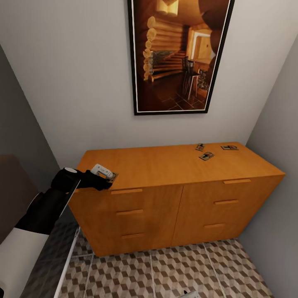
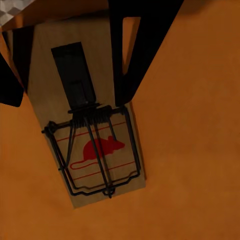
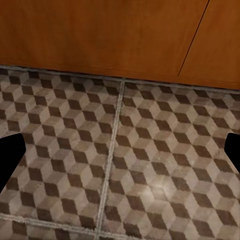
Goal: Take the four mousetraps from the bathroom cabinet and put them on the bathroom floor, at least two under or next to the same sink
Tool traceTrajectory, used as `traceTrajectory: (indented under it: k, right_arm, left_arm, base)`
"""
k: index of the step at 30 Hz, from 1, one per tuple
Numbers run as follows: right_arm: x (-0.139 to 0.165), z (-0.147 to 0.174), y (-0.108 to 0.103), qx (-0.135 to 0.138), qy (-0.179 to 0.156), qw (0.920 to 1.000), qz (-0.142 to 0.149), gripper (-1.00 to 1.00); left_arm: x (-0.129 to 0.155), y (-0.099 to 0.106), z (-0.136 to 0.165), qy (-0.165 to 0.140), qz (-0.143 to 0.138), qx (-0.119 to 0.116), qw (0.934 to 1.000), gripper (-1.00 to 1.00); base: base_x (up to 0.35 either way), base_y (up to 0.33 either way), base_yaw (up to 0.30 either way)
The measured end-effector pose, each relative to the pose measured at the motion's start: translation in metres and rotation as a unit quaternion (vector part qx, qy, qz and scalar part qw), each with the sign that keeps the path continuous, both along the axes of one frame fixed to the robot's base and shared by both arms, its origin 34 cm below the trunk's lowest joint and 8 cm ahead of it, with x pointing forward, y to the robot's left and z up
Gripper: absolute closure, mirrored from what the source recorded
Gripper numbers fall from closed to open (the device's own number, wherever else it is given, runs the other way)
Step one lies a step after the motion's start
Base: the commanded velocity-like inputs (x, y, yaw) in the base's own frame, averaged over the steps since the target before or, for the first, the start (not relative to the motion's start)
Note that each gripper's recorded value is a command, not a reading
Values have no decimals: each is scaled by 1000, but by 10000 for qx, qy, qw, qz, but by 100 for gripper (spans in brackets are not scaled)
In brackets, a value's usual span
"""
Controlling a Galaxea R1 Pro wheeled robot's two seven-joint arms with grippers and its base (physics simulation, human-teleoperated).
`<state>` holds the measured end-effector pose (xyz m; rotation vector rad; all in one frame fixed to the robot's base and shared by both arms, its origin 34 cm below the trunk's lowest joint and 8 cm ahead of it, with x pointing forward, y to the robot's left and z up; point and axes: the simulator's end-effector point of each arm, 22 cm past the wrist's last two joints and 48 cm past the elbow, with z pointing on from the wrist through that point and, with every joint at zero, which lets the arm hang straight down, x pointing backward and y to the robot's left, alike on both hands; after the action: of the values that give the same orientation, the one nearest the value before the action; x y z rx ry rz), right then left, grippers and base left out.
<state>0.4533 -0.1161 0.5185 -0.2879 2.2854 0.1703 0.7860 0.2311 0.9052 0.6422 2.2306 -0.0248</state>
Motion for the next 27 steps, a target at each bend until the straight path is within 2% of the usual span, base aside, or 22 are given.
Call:
traceTrajectory:
  k: [11,19,27]
  right_arm:
    - [0,0,0,-1,1,10000,1,-100]
    - [0,0,0,-1,2,10000,0,-100]
    - [0,0,0,-2,4,10000,2,-100]
  left_arm:
    - [0,0,0,17,21,-39,10000,100]
    - [0,1,0,72,78,-210,9997,100]
    - [2,-4,-1,32,77,-161,9998,100]
  base:
    - [0,0,0]
    - [0,0,0]
    - [0,0,0]
